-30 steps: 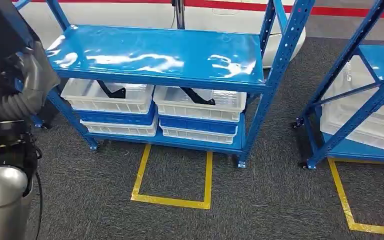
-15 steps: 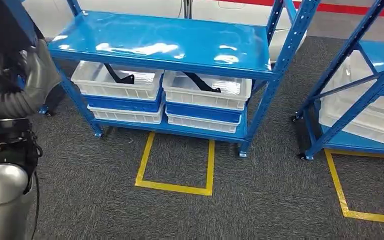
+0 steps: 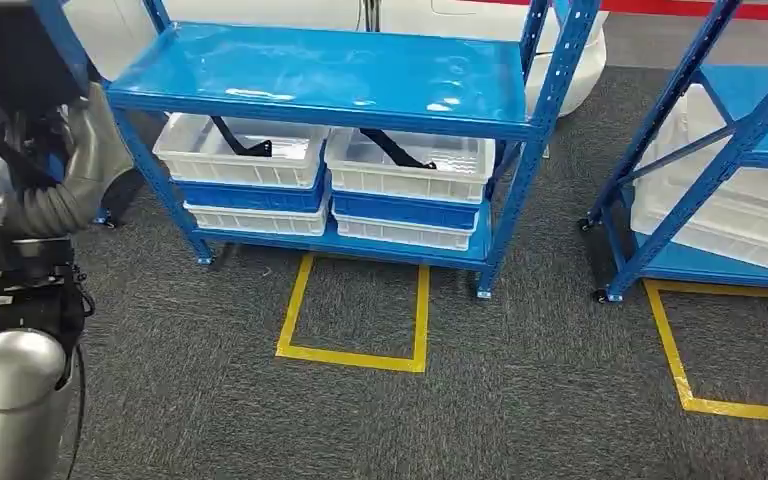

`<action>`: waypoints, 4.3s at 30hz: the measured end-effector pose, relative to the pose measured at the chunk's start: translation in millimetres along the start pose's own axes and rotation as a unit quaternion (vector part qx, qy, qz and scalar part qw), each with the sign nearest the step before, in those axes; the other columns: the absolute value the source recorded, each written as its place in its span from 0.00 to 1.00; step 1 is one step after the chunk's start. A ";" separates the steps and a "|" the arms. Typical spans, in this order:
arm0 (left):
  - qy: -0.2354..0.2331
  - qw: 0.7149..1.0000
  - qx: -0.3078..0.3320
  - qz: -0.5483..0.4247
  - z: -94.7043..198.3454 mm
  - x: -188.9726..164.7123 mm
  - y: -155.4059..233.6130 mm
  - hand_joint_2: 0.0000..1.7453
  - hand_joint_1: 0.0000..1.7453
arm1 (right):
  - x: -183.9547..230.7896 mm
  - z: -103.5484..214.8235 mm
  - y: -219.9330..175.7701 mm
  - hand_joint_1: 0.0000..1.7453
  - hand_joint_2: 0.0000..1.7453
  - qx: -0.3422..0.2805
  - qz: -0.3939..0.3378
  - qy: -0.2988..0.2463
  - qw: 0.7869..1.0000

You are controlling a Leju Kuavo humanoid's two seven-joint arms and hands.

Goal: Take the parts from the cabinet and place them on the table.

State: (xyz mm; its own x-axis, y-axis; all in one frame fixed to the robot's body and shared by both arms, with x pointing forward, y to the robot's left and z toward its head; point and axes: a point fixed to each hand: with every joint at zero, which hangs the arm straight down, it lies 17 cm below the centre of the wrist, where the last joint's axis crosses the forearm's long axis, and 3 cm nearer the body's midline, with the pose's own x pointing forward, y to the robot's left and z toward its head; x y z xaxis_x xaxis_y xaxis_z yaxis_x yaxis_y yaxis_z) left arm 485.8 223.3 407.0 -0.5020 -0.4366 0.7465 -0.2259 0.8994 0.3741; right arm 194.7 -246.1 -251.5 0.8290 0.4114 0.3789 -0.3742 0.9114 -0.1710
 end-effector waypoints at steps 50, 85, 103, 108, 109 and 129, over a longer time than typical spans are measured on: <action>0.040 0.998 0.006 -0.051 -4.3 -21.6 2.3 1.00 1.00 | -4.1 1.9 8.2 0.00 0.00 0.012 -0.022 -0.003 1.000; 0.064 0.993 -0.043 -0.092 7.2 -39.8 -19.5 1.00 1.00 | -13.1 6.5 31.6 0.00 0.00 0.035 -0.024 0.000 0.999; 0.049 0.991 -0.055 -0.115 8.3 -35.9 -26.0 1.00 1.00 | -12.8 0.0 -2.3 0.00 0.00 -0.006 0.096 0.025 0.995; 0.047 0.989 -0.064 -0.125 6.5 -34.6 -27.4 1.00 1.00 | 9.9 -5.8 -59.8 0.00 0.00 -0.055 0.094 0.009 0.994; 0.046 0.988 -0.070 -0.126 6.9 -34.8 -29.2 1.00 1.00 | 18.5 -6.5 -69.5 0.00 0.00 -0.063 0.100 0.002 0.993; 0.033 0.987 -0.141 -0.074 6.9 -15.7 -57.7 1.00 1.00 | 13.4 -5.8 -72.1 0.00 0.00 -0.057 0.112 -0.003 0.992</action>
State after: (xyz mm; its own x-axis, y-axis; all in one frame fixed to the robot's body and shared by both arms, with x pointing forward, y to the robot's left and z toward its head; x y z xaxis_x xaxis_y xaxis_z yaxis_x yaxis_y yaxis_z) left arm 501.0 178.5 369.9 -0.4236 -0.5709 0.7034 -0.0472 0.7893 0.6122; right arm 235.1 -306.3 -239.4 0.7277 0.6034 0.3262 -0.4988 0.7919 -0.3522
